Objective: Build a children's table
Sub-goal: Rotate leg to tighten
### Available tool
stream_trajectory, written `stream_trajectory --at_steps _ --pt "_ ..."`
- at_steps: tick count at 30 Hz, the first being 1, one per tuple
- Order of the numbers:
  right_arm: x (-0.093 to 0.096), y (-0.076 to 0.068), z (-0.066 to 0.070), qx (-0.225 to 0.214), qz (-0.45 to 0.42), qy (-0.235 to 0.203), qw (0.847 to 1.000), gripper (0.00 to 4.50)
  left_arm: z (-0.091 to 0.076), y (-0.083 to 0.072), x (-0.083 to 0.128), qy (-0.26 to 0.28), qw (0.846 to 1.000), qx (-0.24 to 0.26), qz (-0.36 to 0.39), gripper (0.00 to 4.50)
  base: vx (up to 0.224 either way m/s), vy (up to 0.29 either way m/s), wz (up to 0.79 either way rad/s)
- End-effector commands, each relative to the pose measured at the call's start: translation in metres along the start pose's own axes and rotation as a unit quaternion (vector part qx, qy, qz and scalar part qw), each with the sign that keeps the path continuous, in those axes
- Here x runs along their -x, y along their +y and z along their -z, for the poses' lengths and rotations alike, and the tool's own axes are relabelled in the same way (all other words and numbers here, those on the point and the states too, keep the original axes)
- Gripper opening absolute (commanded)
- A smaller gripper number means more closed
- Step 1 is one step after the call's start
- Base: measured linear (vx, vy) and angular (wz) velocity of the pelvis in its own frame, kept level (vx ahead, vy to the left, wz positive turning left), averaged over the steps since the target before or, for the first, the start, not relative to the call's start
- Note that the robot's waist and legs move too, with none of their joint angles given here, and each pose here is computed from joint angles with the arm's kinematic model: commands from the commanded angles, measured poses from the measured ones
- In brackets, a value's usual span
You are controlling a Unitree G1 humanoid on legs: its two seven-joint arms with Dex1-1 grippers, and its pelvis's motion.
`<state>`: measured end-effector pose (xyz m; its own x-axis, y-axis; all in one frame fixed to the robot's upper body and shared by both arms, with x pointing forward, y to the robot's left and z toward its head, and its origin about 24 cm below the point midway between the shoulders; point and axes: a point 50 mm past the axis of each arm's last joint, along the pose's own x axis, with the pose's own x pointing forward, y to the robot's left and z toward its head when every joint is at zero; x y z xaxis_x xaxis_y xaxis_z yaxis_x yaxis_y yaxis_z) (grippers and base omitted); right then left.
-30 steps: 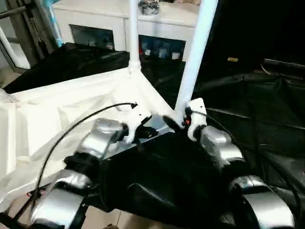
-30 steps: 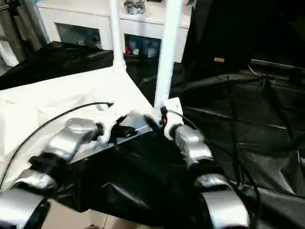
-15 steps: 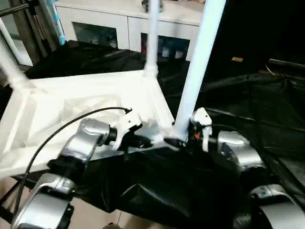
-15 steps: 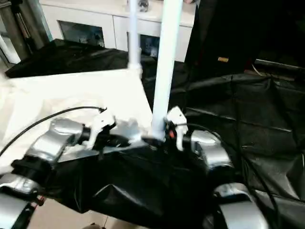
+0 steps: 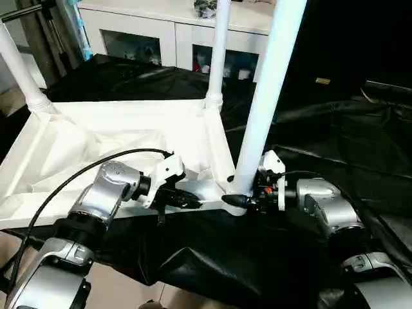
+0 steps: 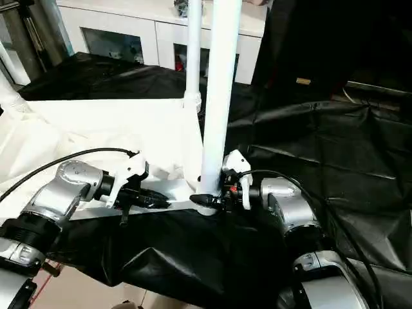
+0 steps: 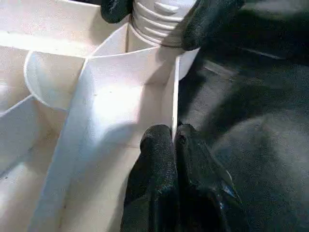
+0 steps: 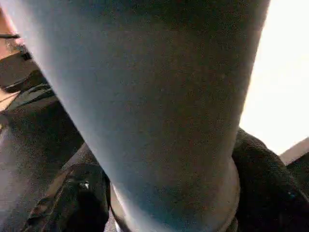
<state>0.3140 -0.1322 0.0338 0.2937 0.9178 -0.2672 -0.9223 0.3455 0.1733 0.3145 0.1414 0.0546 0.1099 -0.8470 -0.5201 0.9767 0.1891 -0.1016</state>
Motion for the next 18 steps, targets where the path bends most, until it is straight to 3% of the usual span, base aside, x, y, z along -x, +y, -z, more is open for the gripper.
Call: stream_trajectory --at_steps 1,4,6,7,10,13,15,18 --pt "-0.014 0.002 0.005 -0.015 0.012 0.005 1.000 2.78 -0.017 0.004 -0.010 -0.029 0.999 -0.016 -0.021 0.00 0.000 0.000 0.00" --pt "-0.025 -0.015 0.010 -0.057 0.174 0.005 0.983 2.77 -0.025 0.016 -0.022 -0.036 0.994 0.010 -0.100 0.00 0.000 0.000 0.00" --pt "-0.028 -0.017 0.011 -0.065 0.201 0.001 0.977 2.77 -0.026 0.017 -0.026 -0.034 0.993 0.014 -0.109 0.00 0.000 0.000 0.00" --pt "-0.034 -0.020 0.014 -0.094 0.260 -0.001 0.961 2.77 -0.030 0.021 -0.036 -0.031 0.988 0.023 -0.148 0.00 0.000 0.000 0.00" --pt "-0.045 -0.020 0.015 -0.107 0.314 0.004 0.943 2.77 -0.036 0.024 -0.049 -0.032 0.980 0.034 -0.192 0.00 0.000 0.000 0.00" --pt "-0.055 -0.017 0.010 -0.101 0.319 -0.008 0.942 2.77 -0.039 0.023 -0.059 -0.029 0.978 0.028 -0.207 0.00 0.000 0.000 0.00" --pt "-0.058 -0.015 0.009 -0.099 0.316 -0.009 0.944 3.32 -0.039 0.022 -0.062 -0.030 0.977 0.028 -0.207 0.00 0.000 0.000 0.00" --pt "-0.064 -0.012 0.007 -0.090 0.294 -0.012 0.951 3.66 -0.040 0.020 -0.064 -0.031 0.980 0.023 -0.197 0.00 0.000 0.000 0.00"
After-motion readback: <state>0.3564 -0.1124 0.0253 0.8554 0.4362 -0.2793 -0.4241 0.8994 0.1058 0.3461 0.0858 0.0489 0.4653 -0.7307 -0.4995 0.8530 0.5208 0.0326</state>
